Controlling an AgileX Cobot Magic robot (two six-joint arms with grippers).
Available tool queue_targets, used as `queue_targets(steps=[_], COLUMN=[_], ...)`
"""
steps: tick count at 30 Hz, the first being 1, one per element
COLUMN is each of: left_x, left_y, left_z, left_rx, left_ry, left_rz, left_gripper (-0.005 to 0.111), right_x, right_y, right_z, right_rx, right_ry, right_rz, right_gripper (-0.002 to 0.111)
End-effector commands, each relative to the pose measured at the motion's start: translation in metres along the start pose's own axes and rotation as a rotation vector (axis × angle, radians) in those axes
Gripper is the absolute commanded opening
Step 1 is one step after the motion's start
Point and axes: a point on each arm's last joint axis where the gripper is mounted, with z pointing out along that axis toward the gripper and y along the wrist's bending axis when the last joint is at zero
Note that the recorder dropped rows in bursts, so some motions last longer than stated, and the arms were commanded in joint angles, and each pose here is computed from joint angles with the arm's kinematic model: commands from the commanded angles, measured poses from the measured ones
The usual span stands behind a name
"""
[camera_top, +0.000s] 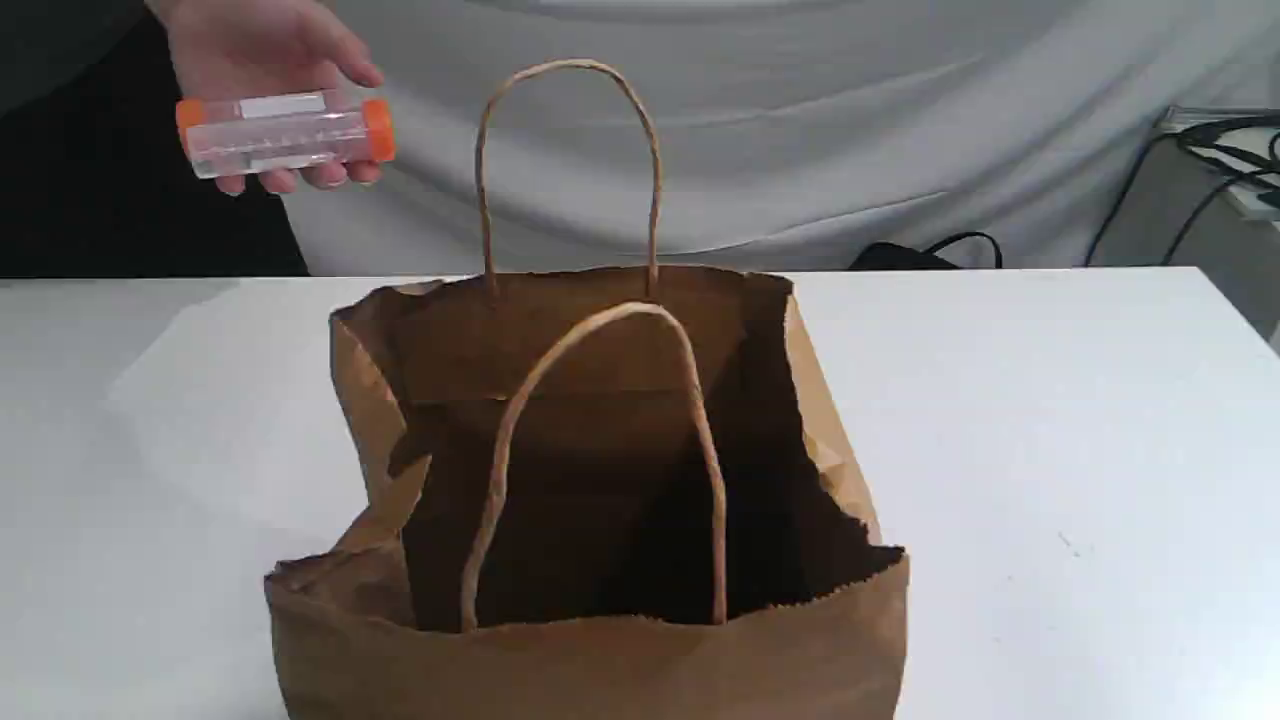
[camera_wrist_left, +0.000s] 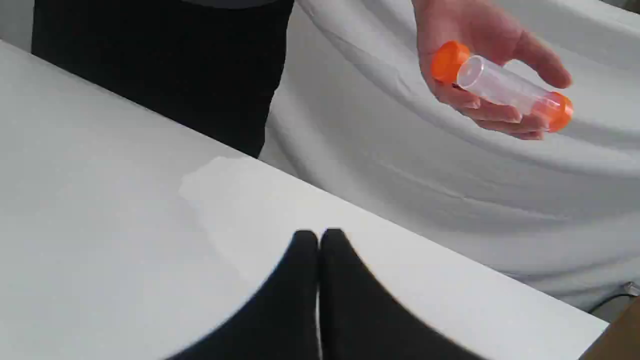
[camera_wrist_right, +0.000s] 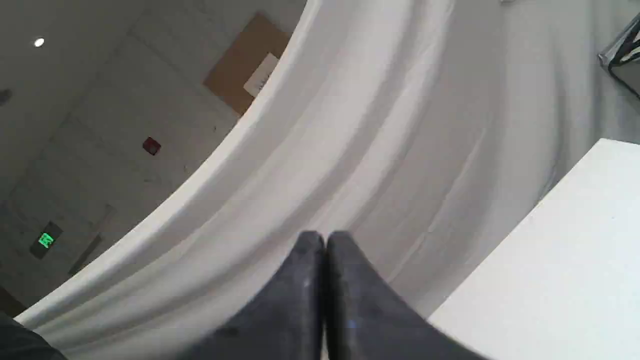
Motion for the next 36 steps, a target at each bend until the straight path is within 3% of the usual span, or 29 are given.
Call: queue_targets(steps=[1,7,15,18,23,28,30,33,36], left_x=[0.001,0.001,0.001,0.001,0.000,0.000,0.000,0.000,0.000], left_y=[0.001,0.001,0.001,0.001,0.001,0.001,0.001,0.001,0.001], left_z=[0.000,0.000,0.000,0.000,0.000,0.000,0.000,0.000,0.000], left_rx=[-0.002,-0.002,-0.002,-0.002,-0.002,-0.001,-0.001,-0.001,-0.001], left_ry=[-0.008,-0.008,-0.008,-0.008,-0.010,-0.012,-0.012,-0.012,-0.012], left_rz=[-0.011,-0.011,-0.011,-0.011,-0.011,-0.011,-0.011,-0.011,-0.011], left_gripper=[0.000,0.000,0.000,0.000,0.000,0.000,0.000,0.000,0.000], right_x=[-0.001,-0.003,-0.064,-0.082,-0.106,-0.111,-0.104,-0.077,-0.050], right_y=[-0.001,0.001,0.080,0.106,0.141,0.161,0.173,0.197,0.218], right_z=[0.000,0.000,-0.016,-0.013,0.024,0.078,0.098,0.123,0.135], right_rx=[0.002,-0.004,-0.249,-0.262,-0.143,-0.075,-0.141,-0.437,-0.812], right_ry=[-0.021,-0.023,-0.247,-0.261,-0.074,0.195,0.345,0.661,0.888], right_rz=[0.005,0.066,-0.410,-0.587,-0.797,-0.914,-0.965,-1.061,-1.081], right_gripper=[0.000,0.000,0.000,0.000,0.000,0.000,0.000,0.000,0.000])
